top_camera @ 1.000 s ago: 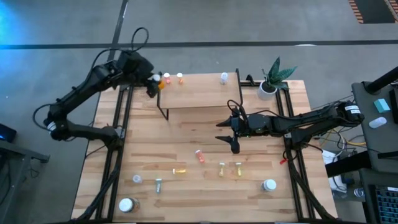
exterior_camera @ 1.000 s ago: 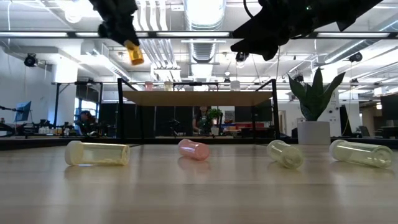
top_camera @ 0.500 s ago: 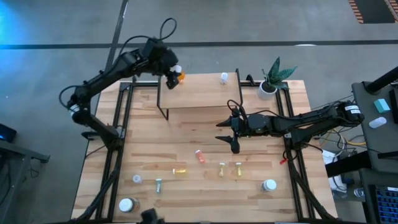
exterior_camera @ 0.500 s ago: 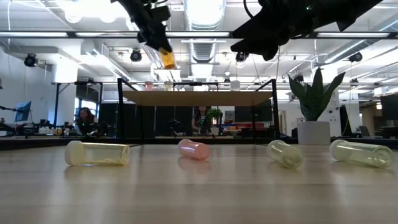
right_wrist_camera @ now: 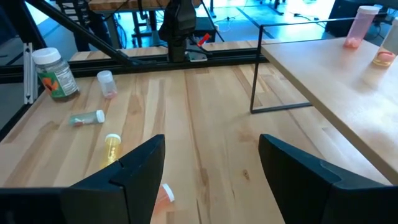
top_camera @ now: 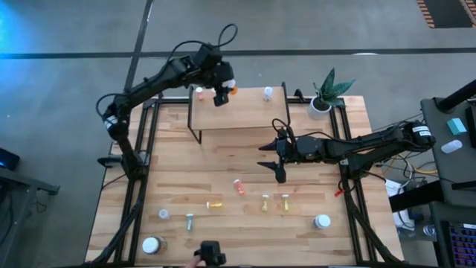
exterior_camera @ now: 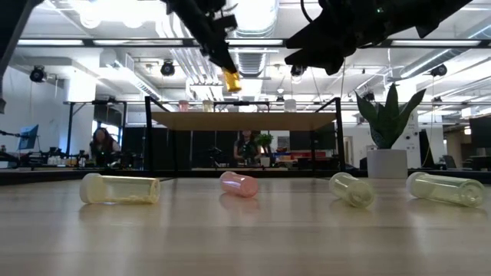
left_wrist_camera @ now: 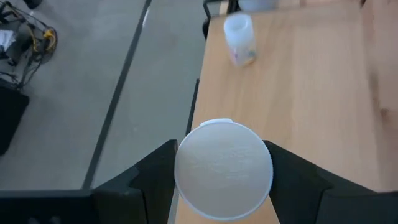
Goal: Pick and place medicine bottles onto shelf by color
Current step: Put the orange pill bottle on the shelf
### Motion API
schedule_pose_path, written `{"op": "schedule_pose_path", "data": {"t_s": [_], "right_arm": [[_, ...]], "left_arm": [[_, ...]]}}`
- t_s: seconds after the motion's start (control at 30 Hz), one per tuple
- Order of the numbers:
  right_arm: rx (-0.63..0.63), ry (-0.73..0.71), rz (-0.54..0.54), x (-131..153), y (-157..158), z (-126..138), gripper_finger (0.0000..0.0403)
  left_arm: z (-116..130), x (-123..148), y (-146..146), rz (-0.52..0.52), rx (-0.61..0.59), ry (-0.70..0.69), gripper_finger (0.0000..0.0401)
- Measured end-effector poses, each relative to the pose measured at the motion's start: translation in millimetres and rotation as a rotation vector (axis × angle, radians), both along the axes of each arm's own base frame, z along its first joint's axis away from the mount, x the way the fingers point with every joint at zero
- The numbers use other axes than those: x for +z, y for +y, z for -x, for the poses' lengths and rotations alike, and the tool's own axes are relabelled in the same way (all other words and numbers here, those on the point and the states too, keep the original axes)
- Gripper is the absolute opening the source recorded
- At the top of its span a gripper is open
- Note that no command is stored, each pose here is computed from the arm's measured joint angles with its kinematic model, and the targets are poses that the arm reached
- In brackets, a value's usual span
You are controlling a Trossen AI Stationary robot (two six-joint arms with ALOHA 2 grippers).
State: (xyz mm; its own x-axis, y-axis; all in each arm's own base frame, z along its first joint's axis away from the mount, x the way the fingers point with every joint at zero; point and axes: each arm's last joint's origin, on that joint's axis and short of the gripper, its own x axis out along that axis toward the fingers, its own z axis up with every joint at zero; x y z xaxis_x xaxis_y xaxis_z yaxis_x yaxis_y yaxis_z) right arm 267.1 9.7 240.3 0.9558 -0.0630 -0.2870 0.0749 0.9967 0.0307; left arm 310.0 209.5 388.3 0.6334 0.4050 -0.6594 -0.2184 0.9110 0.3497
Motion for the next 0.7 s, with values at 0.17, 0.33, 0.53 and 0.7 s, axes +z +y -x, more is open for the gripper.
{"op": "schedule_pose_path", "data": {"t_s": [0.17,0.33,0.53,0.7], "right_arm": [[-0.001,0.000,-0.002,0.0,0.0,0.0,0.0249],[-0.001,-0.001,-0.007,0.0,0.1,0.0,0.0249],[-0.003,-0.001,-0.016,0.0,0.1,0.0,0.0249],[-0.001,-0.001,-0.016,0.0,0.1,0.0,0.0249]], "left_arm": [[-8.6,-15.6,8.8,0.010,-0.008,0.044,0.0196],[-15.9,-29.3,14.9,0.026,-0.010,0.079,0.0196],[-19.4,-42.5,24.3,0.046,0.004,0.107,0.0196],[-17.3,-45.4,30.5,0.051,0.019,0.112,0.0196]]}}
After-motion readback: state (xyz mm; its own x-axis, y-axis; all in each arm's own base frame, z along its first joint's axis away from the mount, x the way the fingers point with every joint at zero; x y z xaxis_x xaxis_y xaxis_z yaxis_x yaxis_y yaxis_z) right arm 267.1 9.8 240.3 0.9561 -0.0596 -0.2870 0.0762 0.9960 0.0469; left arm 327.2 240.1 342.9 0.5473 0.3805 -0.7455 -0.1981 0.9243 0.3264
